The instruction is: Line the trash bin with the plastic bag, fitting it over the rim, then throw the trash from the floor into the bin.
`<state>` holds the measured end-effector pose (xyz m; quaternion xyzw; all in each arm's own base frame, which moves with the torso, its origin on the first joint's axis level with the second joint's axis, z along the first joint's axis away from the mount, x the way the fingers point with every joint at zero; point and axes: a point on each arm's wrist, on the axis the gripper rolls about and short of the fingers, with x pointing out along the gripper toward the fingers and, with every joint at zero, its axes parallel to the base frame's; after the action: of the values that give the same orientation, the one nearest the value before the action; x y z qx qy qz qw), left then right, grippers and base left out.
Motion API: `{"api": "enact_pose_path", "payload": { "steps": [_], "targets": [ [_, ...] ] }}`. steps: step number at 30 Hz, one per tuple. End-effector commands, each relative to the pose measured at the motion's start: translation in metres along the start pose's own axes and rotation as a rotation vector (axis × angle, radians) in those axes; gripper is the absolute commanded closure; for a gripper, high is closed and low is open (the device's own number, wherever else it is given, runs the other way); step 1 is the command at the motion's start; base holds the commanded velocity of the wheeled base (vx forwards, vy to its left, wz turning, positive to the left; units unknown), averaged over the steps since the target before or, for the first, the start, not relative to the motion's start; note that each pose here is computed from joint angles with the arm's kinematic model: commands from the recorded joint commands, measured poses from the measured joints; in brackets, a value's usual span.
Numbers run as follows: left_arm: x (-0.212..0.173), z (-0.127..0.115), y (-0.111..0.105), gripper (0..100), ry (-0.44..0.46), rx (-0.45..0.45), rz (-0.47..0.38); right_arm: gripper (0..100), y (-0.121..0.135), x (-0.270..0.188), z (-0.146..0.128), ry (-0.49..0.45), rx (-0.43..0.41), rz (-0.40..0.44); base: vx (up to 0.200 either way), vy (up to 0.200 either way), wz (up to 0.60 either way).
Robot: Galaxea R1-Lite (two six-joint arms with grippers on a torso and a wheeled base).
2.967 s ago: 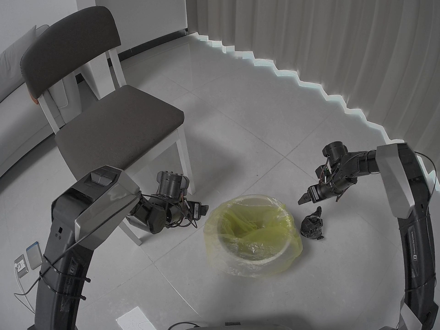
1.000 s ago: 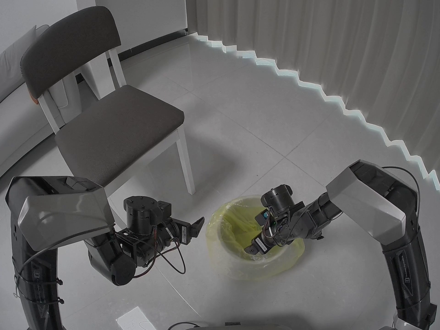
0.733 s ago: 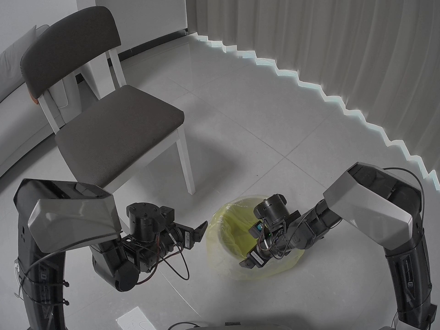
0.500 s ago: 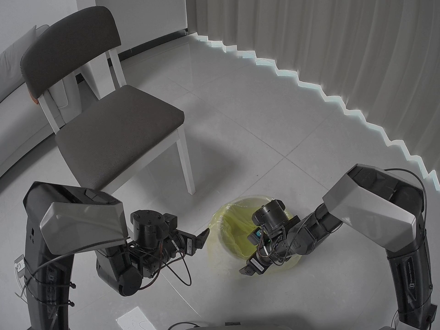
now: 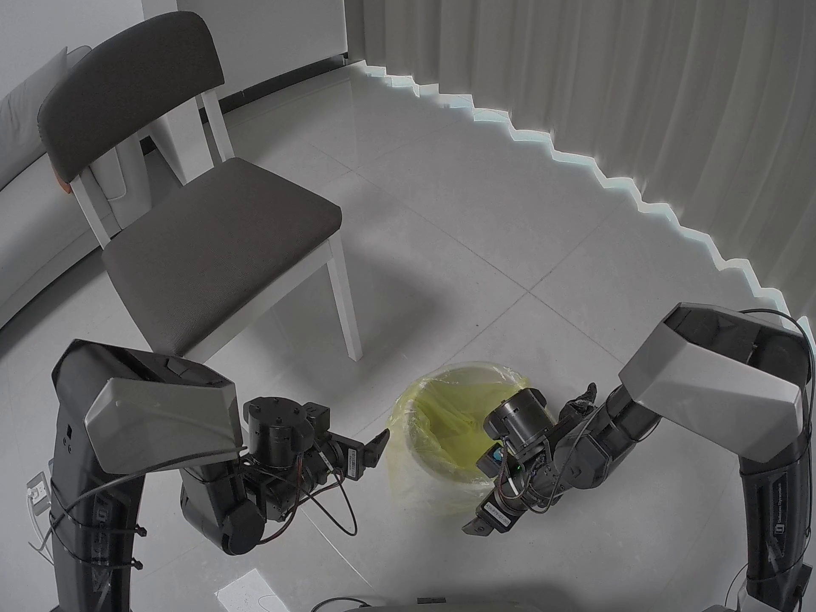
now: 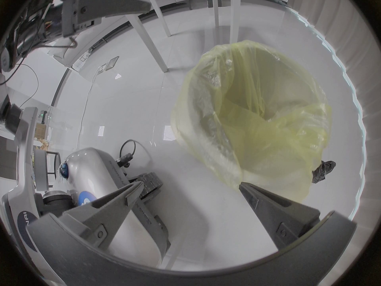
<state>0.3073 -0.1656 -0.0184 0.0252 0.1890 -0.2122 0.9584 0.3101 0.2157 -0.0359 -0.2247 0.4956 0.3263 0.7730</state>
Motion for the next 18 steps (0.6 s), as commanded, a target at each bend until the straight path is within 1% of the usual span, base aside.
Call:
{"api": "enact_pose_path", "payload": {
  "steps": [1,8,9,12,13,15,16,17,18],
  "targets": [
    [-0.003,-0.004,-0.002,0,0.005,0.002,-0.004,0,0.002,-0.006,-0.005,0.005,0.001,0.002,0.000,0.000,0.00],
    [-0.009,-0.004,0.000,0,-0.005,0.000,0.000,0,-0.002,-0.033,0.004,-0.061,0.048,-0.006,0.000,0.000,0.00],
    [-0.010,-0.005,0.001,0,-0.008,-0.001,-0.001,0,-0.009,-0.043,0.007,-0.089,0.075,-0.005,0.000,0.000,0.00],
    [-0.010,-0.006,0.001,0,-0.010,-0.001,-0.001,0,-0.020,-0.054,0.007,-0.112,0.108,-0.017,0.000,0.000,0.00],
    [-0.012,-0.006,0.002,0,-0.012,-0.003,0.001,0,-0.031,-0.060,0.004,-0.121,0.137,-0.034,0.000,0.000,0.00],
    [-0.012,-0.007,0.002,0,-0.012,-0.003,0.001,0,-0.039,-0.063,0.000,-0.119,0.156,-0.047,0.000,0.000,0.00],
    [-0.012,-0.006,0.002,0,-0.019,-0.006,0.002,0,-0.049,-0.066,-0.006,-0.114,0.176,-0.062,0.000,0.000,0.00],
    [-0.012,-0.006,0.002,0,-0.019,-0.006,0.002,0,-0.049,-0.066,-0.006,-0.114,0.176,-0.062,0.000,0.000,0.00],
    [-0.013,-0.007,0.003,0,-0.019,-0.008,0.003,0,-0.059,-0.065,-0.014,-0.094,0.199,-0.078,0.000,0.000,0.00]
  ]
}}
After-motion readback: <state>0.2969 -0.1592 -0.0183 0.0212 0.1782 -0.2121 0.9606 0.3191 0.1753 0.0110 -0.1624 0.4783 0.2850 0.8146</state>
